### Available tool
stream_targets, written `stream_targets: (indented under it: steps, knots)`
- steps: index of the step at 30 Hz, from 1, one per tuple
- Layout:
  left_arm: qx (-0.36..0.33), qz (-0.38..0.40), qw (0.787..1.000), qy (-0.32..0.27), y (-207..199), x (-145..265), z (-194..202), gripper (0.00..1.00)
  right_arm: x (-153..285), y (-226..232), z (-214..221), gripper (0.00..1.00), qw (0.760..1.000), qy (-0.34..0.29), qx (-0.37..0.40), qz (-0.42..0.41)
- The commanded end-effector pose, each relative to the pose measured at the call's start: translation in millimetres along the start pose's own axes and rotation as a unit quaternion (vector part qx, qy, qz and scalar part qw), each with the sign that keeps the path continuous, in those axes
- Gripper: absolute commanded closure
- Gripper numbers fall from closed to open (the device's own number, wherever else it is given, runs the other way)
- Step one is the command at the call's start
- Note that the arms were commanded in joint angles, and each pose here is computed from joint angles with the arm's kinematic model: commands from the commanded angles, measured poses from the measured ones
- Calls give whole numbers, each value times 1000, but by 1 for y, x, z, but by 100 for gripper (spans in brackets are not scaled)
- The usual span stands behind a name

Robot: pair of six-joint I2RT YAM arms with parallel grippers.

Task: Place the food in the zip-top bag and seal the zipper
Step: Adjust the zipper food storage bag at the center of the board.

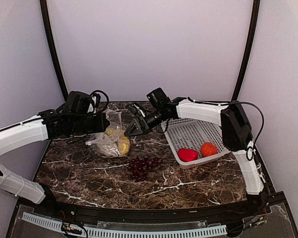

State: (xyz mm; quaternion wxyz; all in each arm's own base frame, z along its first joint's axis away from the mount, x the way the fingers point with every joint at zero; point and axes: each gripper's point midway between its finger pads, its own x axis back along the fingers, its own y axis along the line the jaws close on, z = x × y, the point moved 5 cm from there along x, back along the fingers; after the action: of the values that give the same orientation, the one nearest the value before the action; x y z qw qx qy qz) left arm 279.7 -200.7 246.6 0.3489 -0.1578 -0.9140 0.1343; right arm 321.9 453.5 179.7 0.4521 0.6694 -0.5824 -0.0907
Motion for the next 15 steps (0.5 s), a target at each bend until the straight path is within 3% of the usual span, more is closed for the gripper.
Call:
stream_targets:
  steps: [1,6,15]
  knots:
    - [8,31,999,2,-10,-3,-3,99,-2,12,-12,29,1000,-15,-9,-21]
    - [9,53,998,11,-19,-5,-5,99,-10,4,-18,33,999,-17,-30,-28]
    - [10,82,997,3,-30,0,-14,99,-16,-17,-23,50,997,-27,-70,20]
